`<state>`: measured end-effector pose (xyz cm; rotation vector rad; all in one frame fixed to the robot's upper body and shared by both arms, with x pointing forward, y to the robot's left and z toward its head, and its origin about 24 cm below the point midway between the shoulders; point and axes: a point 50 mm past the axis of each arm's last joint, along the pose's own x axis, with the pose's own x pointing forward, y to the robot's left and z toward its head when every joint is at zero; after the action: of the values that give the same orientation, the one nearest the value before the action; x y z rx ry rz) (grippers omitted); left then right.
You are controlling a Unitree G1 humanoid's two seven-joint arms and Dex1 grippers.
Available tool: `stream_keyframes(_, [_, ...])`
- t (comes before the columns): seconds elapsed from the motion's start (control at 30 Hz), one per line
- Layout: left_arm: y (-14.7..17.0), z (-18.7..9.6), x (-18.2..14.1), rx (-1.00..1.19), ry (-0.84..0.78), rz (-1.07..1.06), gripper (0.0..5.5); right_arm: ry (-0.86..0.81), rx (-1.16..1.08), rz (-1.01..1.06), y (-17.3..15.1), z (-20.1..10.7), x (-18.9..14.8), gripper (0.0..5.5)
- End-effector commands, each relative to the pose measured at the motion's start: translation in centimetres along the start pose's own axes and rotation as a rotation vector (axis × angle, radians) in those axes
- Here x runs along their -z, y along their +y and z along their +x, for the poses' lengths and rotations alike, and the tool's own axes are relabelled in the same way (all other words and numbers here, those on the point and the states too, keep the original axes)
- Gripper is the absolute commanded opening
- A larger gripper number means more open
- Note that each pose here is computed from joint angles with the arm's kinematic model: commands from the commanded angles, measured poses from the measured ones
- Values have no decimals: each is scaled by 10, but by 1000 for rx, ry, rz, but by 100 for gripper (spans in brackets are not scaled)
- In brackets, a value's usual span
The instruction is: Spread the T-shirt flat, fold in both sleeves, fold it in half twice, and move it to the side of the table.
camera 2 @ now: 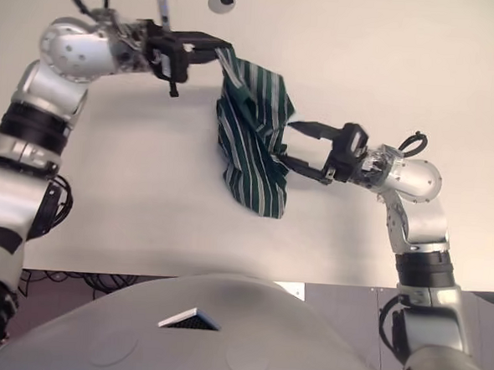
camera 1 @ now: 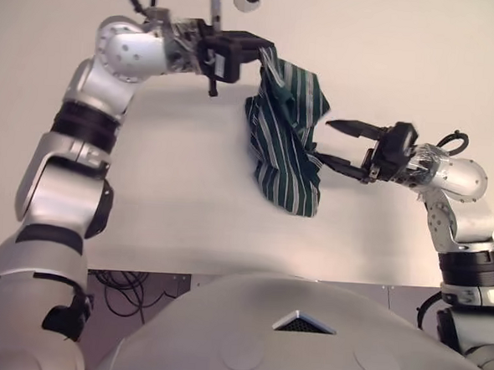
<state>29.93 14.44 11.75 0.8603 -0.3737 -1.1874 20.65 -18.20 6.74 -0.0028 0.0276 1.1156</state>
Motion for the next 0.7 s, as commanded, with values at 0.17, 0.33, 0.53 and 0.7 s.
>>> stream_keyframes(0.17, [-44, -39, -20, -190, -181, -334, 3, -56, 86, 203, 33, -15, 6, 280])
stream_keyframes(0.33, [-42, -50, -15, -256, -240, -360, 3, 50, 83, 293, 35, -16, 24, 280])
stream_keyframes(0.53, [-42, -53, -19, -262, -254, -357, 3, 170, 74, 372, 45, -31, 41, 280])
stream_keyframes(0.7, [-43, -49, -27, -259, -253, -343, 3, 72, 0, 453, 59, -38, 32, 280])
